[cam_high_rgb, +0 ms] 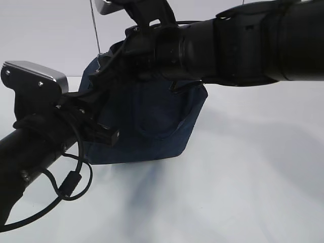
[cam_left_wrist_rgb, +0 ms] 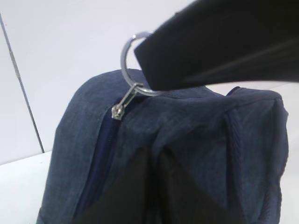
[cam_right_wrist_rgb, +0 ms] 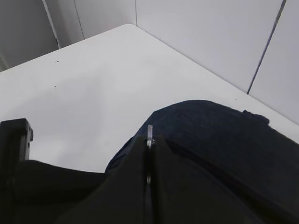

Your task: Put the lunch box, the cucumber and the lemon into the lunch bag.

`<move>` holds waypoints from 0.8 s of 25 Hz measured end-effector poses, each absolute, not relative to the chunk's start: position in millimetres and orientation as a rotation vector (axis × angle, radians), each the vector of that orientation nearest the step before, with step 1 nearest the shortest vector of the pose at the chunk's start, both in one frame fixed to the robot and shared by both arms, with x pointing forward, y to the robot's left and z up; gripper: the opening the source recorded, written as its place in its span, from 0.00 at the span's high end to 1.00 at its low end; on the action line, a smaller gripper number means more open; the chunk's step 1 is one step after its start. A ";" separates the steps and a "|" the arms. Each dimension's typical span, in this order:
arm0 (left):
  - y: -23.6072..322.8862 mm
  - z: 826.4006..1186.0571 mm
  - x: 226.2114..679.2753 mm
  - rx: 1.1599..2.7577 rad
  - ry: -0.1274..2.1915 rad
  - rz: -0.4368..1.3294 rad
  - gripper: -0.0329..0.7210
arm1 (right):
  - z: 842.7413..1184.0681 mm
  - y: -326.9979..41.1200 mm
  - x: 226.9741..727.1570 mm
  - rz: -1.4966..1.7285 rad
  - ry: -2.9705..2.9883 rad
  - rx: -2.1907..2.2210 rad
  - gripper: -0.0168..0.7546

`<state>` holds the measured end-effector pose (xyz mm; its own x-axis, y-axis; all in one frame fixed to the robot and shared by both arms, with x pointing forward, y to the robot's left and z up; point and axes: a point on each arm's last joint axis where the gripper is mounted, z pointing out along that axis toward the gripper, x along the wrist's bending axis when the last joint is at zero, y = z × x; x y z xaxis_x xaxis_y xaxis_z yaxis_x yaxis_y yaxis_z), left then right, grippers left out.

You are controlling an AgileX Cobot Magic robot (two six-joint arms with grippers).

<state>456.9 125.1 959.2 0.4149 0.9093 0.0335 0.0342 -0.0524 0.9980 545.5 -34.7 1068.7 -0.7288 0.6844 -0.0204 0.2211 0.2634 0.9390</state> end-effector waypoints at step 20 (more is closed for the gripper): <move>118.1 961.2 453.7 1.476 0.789 0.873 0.94 | 1071.3 -25.4 553.0 1.453 2.118 0.680 0.95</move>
